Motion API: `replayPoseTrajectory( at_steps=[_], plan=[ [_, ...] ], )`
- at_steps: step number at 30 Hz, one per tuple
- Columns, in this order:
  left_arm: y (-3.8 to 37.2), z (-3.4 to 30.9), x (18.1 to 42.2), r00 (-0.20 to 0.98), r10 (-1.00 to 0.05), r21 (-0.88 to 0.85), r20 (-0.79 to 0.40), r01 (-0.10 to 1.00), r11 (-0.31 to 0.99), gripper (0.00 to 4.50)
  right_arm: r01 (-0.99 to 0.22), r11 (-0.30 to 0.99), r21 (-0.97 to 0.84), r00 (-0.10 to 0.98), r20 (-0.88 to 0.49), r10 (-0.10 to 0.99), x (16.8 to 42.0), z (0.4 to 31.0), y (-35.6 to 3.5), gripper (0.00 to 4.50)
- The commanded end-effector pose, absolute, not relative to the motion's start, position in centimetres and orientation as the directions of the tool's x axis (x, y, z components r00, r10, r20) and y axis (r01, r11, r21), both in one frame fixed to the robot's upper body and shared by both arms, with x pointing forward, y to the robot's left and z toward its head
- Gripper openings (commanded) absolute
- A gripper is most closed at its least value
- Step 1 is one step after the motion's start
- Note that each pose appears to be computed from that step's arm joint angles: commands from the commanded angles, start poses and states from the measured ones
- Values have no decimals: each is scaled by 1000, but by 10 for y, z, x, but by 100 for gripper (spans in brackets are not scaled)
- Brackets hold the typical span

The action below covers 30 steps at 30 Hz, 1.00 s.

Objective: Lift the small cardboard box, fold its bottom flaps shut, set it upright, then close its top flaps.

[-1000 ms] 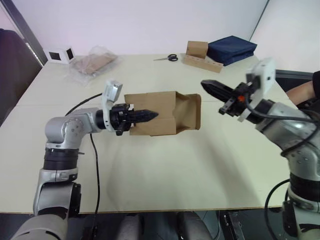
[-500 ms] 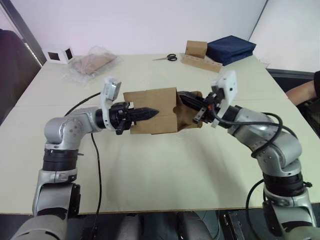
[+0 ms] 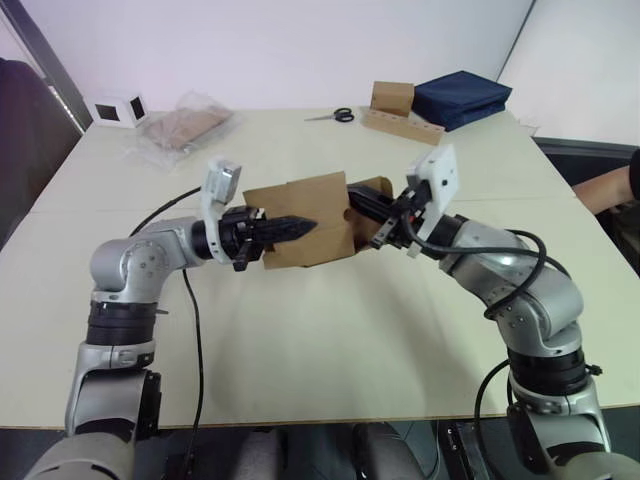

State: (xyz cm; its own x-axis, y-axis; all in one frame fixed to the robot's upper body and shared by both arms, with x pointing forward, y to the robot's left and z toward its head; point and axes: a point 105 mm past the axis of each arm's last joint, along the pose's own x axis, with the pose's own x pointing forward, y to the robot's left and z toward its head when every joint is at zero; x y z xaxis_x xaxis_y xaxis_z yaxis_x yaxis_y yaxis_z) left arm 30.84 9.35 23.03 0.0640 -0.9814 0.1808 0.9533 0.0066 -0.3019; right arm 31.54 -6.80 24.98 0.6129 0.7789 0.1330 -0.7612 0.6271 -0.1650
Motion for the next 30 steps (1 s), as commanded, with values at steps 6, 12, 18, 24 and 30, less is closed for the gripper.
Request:
replayPoseTrajectory(
  at_steps=[6,12,18,24,30],
  plan=[
    [90,245,322,131,-963,-287,233,956,61,9,-793,546,-269,515,183,838,292,269,-48,0],
    [93,244,315,91,-972,-283,216,959,27,9,-782,561,-271,529,188,828,293,270,-53,0],
    [93,247,313,75,-972,-287,223,958,8,9,-777,547,-312,521,171,836,293,268,-50,0],
    [94,254,310,59,-963,-330,262,943,-31,9,-729,559,-396,529,193,826,297,269,-45,0],
    [95,252,310,76,-968,-334,239,942,-9,9,-727,549,-411,512,207,834,296,270,-43,0]
  ],
)
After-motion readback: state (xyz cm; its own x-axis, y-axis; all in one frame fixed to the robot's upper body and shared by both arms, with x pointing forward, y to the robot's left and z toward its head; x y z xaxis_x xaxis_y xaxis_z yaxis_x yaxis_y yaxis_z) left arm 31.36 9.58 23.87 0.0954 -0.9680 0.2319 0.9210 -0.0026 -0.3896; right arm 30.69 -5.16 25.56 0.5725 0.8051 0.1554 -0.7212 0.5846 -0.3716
